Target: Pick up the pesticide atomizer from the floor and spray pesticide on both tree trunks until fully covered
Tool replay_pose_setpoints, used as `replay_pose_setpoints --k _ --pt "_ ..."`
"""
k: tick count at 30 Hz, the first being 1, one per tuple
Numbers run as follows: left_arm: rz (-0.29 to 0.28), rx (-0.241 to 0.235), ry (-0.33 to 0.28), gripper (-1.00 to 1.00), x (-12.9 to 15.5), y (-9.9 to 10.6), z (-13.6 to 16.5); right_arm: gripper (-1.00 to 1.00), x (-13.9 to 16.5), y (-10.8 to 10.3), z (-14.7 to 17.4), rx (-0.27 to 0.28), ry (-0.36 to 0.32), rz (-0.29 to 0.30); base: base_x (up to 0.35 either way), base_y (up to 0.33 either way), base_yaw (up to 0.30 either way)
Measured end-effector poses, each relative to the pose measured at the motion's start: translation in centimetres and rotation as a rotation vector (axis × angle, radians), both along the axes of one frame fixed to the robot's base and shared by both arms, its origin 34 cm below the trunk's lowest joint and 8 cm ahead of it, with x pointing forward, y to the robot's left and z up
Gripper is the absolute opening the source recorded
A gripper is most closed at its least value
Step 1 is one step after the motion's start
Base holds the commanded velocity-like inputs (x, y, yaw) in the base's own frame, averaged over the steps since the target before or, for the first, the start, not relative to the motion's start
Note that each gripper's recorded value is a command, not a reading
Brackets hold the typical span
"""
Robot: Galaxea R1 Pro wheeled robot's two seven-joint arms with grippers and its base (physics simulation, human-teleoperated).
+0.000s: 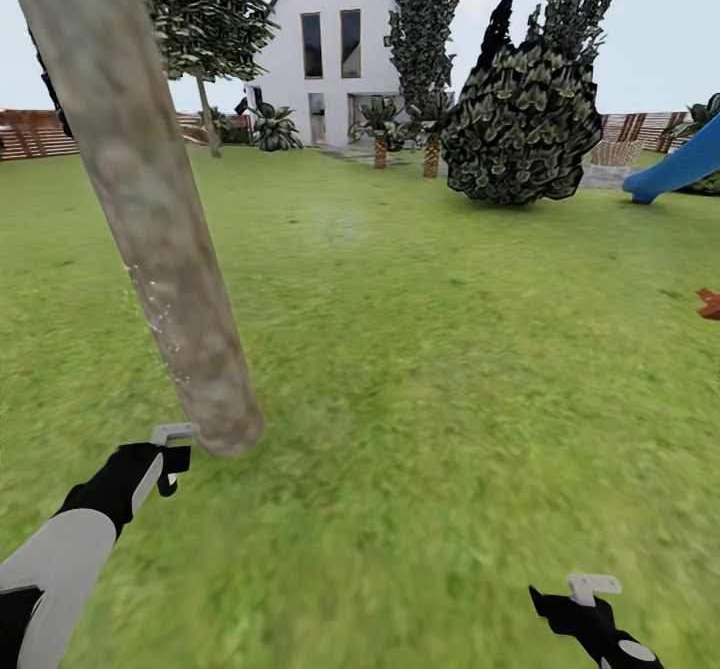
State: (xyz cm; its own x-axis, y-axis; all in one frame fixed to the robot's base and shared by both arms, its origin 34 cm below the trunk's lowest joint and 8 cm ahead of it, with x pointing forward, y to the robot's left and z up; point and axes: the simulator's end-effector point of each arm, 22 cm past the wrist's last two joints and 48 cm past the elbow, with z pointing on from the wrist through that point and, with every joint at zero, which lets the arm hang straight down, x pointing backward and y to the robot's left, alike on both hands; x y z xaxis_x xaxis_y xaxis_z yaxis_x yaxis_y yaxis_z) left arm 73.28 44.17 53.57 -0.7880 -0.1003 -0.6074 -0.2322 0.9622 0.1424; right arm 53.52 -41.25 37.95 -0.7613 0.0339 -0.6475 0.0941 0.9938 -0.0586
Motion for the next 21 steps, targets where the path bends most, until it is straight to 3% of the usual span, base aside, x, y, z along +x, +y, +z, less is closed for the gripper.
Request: replay_pose_setpoints --k 12,21 --pt "0.0 -0.001 0.001 -1.0 -0.03 -0.07 -0.06 1.0 0.0 0.21 -0.06 0.003 0.001 0.0 0.027 -0.27 0.263" --pt "-0.001 -0.002 0.002 -1.0 -0.05 -0.12 -0.1 1.0 -0.02 0.2 -0.06 0.003 0.001 0.0 0.168 -0.25 0.02"
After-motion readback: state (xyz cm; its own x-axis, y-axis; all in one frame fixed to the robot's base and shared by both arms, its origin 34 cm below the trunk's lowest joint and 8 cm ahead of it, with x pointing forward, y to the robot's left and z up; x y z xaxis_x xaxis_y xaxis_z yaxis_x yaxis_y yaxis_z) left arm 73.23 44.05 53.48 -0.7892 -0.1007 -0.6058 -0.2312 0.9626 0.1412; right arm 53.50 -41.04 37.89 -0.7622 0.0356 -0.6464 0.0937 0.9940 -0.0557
